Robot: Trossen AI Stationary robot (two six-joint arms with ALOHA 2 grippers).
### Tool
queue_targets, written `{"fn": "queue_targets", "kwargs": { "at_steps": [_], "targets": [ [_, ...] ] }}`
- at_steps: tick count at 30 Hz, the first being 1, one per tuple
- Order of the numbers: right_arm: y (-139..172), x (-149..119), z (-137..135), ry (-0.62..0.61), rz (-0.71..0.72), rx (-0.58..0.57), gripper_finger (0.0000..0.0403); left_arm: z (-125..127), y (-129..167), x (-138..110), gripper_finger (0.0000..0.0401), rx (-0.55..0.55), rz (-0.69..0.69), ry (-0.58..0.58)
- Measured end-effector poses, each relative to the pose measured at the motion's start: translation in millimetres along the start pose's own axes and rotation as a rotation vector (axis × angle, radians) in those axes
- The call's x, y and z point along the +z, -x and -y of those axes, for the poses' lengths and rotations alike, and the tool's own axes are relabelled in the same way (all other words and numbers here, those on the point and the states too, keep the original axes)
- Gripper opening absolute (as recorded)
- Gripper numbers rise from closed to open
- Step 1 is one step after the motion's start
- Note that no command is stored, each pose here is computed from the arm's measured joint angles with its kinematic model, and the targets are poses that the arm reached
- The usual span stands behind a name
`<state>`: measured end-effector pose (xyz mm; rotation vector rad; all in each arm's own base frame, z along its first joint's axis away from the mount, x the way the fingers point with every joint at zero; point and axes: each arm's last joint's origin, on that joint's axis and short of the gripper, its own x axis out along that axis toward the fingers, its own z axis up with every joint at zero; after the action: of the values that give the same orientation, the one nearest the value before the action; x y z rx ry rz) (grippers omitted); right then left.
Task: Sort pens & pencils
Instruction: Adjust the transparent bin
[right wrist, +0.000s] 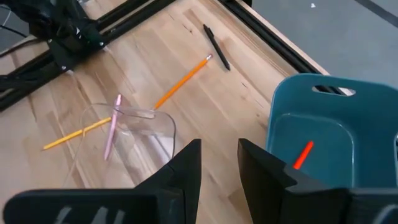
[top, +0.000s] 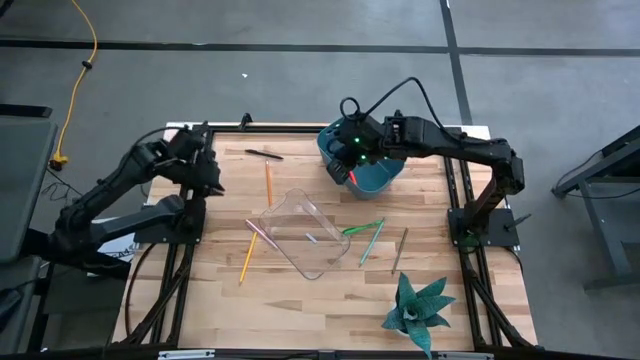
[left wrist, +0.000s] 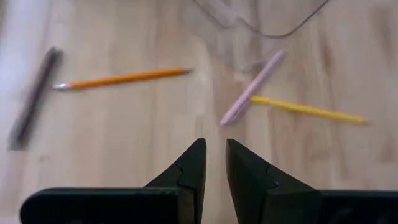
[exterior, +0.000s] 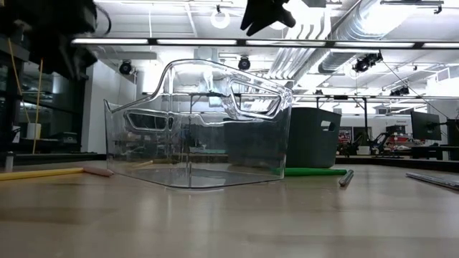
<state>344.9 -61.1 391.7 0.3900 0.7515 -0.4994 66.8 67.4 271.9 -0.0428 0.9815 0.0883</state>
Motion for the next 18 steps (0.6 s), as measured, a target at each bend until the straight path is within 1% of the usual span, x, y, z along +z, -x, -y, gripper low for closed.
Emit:
{"fn": "queue_targets", "kwargs": {
  "at_steps": [1, 2, 5, 7, 10, 15, 18],
  "targets": [
    [0, 0, 0, -0.007, 0.0, 0.0, 0.0097, 0, 4, 4, 0.0051, 0.04, 0.044, -0.037],
    [0, 0, -1, -0.012, 0.0, 0.001, 0.0097, 1, 6, 5, 0.0051, 0.057, 0.057, -0.053],
    [0, -1, -1, -0.022, 0.001, -0.002, 0.0097, 6, 6, 1, 0.0051, 0.051, 0.017, -0.05],
    [0, -1, -1, -0.037, 0.001, -0.001, 0.0097, 9, 6, -3, 0.0051, 0.021, -0.017, -0.038],
    [0, -1, -3, -0.038, 0.0, 0.002, 0.0097, 12, 6, -2, 0.0051, 0.011, -0.004, -0.046],
    [1, -2, -3, -0.061, -0.003, 0.002, 0.0097, 19, 5, 0, 0.0051, -0.04, -0.025, -0.076],
    [1, -2, -4, -0.087, -0.004, 0.003, 0.0097, 22, 5, 0, 0.0051, -0.03, -0.06, -0.094]
  ]
}}
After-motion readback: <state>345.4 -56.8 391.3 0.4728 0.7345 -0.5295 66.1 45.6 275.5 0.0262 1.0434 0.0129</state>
